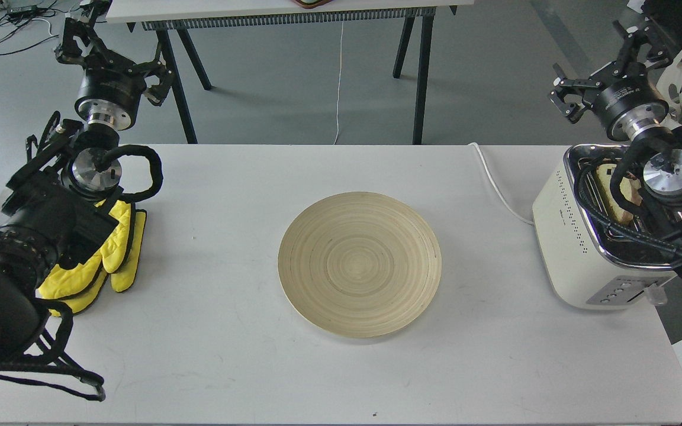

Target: Put bread in toaster with right arm

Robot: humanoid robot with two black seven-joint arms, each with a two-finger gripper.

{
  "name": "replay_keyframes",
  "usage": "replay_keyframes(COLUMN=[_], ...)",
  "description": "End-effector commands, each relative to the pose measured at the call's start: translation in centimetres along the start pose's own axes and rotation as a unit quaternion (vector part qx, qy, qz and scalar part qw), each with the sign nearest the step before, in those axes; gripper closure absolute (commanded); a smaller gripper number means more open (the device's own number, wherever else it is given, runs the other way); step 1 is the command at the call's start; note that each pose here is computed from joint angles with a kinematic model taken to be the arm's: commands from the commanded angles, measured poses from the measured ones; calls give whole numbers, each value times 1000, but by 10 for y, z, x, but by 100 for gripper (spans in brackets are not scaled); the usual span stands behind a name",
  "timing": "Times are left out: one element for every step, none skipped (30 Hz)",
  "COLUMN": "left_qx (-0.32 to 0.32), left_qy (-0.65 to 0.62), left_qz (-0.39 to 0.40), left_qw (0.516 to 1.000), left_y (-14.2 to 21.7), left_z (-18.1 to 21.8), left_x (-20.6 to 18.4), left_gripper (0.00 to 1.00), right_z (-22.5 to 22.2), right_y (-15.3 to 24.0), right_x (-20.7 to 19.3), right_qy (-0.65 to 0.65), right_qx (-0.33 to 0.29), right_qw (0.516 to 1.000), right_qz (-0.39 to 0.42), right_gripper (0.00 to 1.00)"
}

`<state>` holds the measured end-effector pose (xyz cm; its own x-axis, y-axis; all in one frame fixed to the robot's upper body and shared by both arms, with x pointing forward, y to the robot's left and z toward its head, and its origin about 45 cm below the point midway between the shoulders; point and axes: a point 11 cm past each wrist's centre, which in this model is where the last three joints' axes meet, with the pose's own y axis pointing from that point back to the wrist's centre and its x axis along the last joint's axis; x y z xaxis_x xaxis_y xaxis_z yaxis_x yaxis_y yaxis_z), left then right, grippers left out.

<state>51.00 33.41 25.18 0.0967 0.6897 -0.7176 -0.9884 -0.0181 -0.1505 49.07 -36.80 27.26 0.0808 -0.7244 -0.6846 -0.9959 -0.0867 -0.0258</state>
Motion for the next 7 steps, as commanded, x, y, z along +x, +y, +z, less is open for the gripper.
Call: replay_keyframes(left_qx=[0,0,0,-1,0,-1,0], left_qy=[0,0,0,0,0,0,0], left_qz=[0,0,0,0,0,0,0], left_qw=[1000,1000,1000,1000,1000,1000,1000], left_y=[0,0,0,0,0,0,0], left_z=[0,0,0,0,0,0,0], left_x=[0,0,0,0,0,0,0], left_gripper=[0,0,0,0,0,0,0], right_z=[0,1,2,1,2,3,3], right_y=[-1,-2,-3,-4,-4,-4,-4], right_x=[-2,-6,-10,-13,-15,-15,-15], right_qy=[-7,-9,-10,-11,-11,-11,-11], right_qx=[7,8,9,11,11,10,10], right_qw=[1000,1000,1000,1000,1000,1000,1000], right_qz=[-4,-10,-17,-23,-26,-25,-25], right_gripper=[1,1,1,1,1,1,1])
